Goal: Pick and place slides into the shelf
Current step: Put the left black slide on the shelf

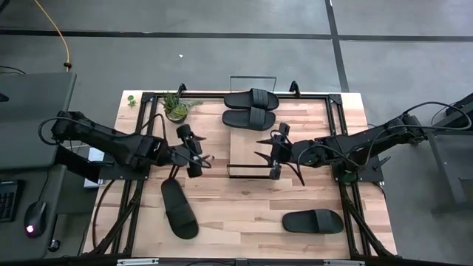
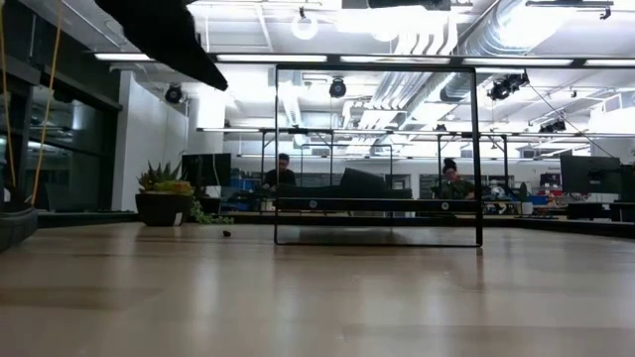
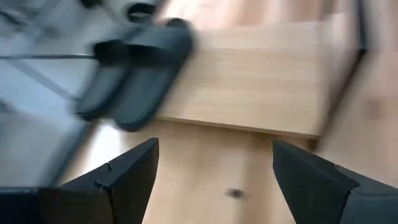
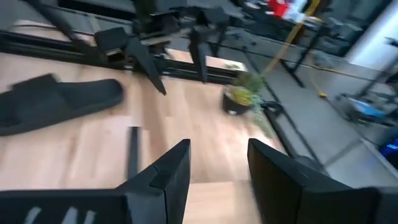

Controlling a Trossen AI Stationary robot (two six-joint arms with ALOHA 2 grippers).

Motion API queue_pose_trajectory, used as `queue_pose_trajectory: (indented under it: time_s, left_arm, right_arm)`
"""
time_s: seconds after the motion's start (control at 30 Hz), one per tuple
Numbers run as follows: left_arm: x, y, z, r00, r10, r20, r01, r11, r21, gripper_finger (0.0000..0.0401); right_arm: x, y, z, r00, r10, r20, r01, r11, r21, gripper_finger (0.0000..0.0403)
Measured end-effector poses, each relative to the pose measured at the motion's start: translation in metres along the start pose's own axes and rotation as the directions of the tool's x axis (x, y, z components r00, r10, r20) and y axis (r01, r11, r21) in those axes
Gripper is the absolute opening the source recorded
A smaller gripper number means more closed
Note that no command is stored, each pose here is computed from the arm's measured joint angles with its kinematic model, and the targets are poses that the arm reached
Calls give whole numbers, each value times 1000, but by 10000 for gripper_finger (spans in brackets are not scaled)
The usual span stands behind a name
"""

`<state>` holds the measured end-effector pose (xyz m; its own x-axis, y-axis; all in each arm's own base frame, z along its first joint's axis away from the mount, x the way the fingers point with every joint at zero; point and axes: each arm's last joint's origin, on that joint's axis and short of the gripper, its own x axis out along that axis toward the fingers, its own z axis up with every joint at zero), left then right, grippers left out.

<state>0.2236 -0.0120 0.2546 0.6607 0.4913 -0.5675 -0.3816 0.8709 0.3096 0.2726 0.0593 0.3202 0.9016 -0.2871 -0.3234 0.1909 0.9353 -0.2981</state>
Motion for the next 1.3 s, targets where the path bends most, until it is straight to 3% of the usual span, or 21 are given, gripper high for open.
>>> queue_pose_trajectory:
  time_s: [0.1,0.2,0.33,0.5,0.6,0.8,1.0,1.3]
  left_arm:
    - [0,-4,-1,989,-146,-19,145,989,-34,294]
    - [-1,-6,-4,972,-229,-55,225,972,-61,294]
    - [-1,-6,-13,954,-257,-151,236,961,-144,294]
    - [-3,-5,-27,922,-252,-295,159,939,-306,294]
    - [-4,-10,-34,915,-260,-310,140,922,-360,294]
    - [-11,-29,-48,881,-343,-326,208,900,-384,294]
    - [-26,-49,-59,844,-415,-340,262,872,-413,294]
    - [-49,-76,-68,800,-511,-314,353,824,-443,294]
  right_arm:
    - [0,1,0,999,40,5,-40,999,-5,151]
    - [0,1,0,999,41,5,-41,999,-8,151]
    - [0,1,0,999,41,5,-41,999,1,151]
    - [0,1,0,999,41,4,-41,998,40,151]
    - [0,2,-1,998,61,-2,-61,994,91,151]
    - [-1,5,-7,986,161,-54,-148,972,181,151]
    - [-2,8,-12,974,201,-103,-171,955,242,151]
    - [-4,23,-13,960,260,-104,-234,948,215,151]
